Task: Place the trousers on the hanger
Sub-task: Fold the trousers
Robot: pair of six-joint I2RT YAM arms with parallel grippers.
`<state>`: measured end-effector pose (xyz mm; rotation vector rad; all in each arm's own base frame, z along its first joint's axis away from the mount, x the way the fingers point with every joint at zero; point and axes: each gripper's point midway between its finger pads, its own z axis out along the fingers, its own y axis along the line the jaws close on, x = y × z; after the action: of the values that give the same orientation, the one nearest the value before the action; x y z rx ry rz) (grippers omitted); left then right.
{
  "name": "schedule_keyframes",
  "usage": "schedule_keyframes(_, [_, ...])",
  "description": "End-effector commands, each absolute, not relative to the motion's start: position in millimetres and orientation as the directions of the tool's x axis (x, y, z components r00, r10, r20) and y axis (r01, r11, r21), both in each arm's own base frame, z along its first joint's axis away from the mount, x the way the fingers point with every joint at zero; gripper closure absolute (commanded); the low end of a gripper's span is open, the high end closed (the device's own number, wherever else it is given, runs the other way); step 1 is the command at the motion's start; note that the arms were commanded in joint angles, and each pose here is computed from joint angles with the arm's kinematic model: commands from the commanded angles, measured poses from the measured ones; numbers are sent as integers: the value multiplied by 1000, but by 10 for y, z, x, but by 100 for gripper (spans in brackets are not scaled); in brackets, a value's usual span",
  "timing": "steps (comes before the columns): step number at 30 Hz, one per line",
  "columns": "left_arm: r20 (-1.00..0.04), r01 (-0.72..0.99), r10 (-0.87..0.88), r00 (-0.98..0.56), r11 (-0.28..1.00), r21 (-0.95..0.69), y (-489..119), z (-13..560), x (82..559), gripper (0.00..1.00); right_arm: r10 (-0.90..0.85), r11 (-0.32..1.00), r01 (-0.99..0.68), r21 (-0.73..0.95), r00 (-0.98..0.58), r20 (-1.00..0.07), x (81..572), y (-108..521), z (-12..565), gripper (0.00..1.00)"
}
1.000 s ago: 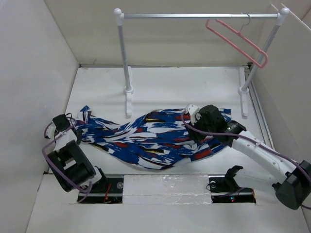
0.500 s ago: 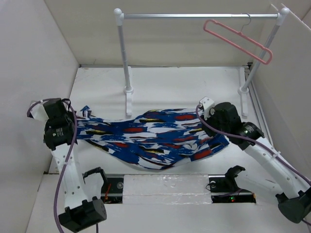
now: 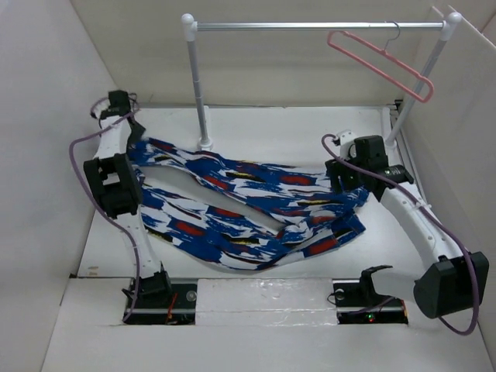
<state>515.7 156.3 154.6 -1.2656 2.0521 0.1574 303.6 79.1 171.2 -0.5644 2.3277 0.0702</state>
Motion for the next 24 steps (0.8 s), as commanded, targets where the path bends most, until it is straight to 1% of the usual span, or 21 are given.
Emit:
schedule_keyframes(1, [-598, -813, -694, -401, 570, -117, 1384, 1492, 4678, 41, -262, 950, -305, -72, -645, -717, 3231, 567, 1700, 27])
schedule_keyframes(2, [-615, -784, -696, -370, 590, -195, 1290, 1736, 4631, 37, -208, 969, -242, -53, -677, -706, 3219, 387, 1578, 24])
schedule_keyframes(3, [-614, -773, -700, -366, 596, -218, 1238, 1610, 4565, 31, -167, 979, -204, -32, -688, -706, 3223, 306, 1517, 22])
schedule_keyframes(4, [-611, -744, -703, -364, 614, -263, 1131, 1658, 4447, 30, -96, 989, -150, 15, -699, -709, 3225, 185, 1438, 20])
schedule_keyframes(5, [-622, -718, -700, -350, 627, -301, 1081, 1848, 4429, 30, -83, 989, -147, 27, -687, -722, 3253, 202, 1470, 18])
schedule_keyframes(7, [-605, -675, -679, -415, 676, -296, 722, 1671, 4211, 33, 8, 996, -58, 68, -697, -717, 3236, 0, 1363, 14])
schedule_keyframes(8, [-631, -609, -656, -413, 715, -344, 504, 1907, 4093, 36, 41, 996, -33, 89, -698, -714, 3232, -63, 1323, 14])
schedule_keyframes(9, [-610, -588, -640, -467, 740, -326, 307, 1669, 3890, 39, 97, 993, 26, 113, -713, -694, 3171, -212, 1182, 13])
schedule_keyframes(10, [-605, -554, -624, -495, 763, -333, 118, 1622, 3768, 40, 137, 988, 48, 146, -701, -700, 3197, -246, 1150, 13])
schedule_keyframes(11, [-616, -448, -588, -525, 806, -387, -281, 1776, 3621, 40, 166, 984, 74, 162, -705, -690, 3186, -303, 1087, 13])
schedule_keyframes(12, [-585, -436, -573, -574, 818, -374, -421, 1542, 3405, 40, 201, 978, 111, 176, -715, -670, 3179, -403, 967, 13])
schedule_keyframes(13, [-569, -414, -562, -600, 827, -380, -554, 1471, 3273, 41, 202, 976, 93, 195, -711, -673, 3229, -371, 914, 12])
schedule_keyframes(14, [-569, -344, -531, -628, 845, -409, -784, 1516, 3113, 41, 212, 974, 103, 200, -719, -662, 3248, -403, 860, 12])
schedule_keyframes(15, [-532, -358, -524, -666, 849, -388, -827, 1317, 2912, 41, 222, 971, 108, 214, -740, -634, 3279, -396, 732, 12])
schedule_keyframes(17, [-511, -326, -512, -690, 851, -412, -932, 1310, 2695, 42, 263, 958, 114, 265, -718, -644, 3431, -359, 701, 20])
schedule_keyframes(18, [-475, -314, -503, -722, 850, -423, -973, 1192, 2553, 42, 279, 952, 122, 279, -717, -639, 3481, -357, 665, 27])
schedule_keyframes(19, [-458, -304, -498, -736, 848, -434, -998, 1162, 2470, 42, 307, 940, 119, 320, -707, -637, 3599, -321, 607, 50])
schedule_keyframes(20, [-453, -282, -494, -742, 844, -457, -1030, 1199, 2401, 43, 319, 933, 109, 343, -693, -646, 3720, -310, 627, 63])
schedule_keyframes(21, [-440, -261, -470, -765, 851, -456, -1099, 1167, 2307, 45, 332, 926, 107, 362, -685, -648, 3826, -308, 631, 80])
schedule_keyframes(22, [-449, -233, -452, -771, 856, -461, -1162, 1219, 2278, 46, 351, 912, 110, 395, -706, -614, 3927, -247, 503, 100])
schedule_keyframes(24, [-463, -214, -429, -776, 869, -446, -1221, 1297, 2257, 46, 323, 915, 39, 401, -667, -672, 4312, -190, 767, 100])
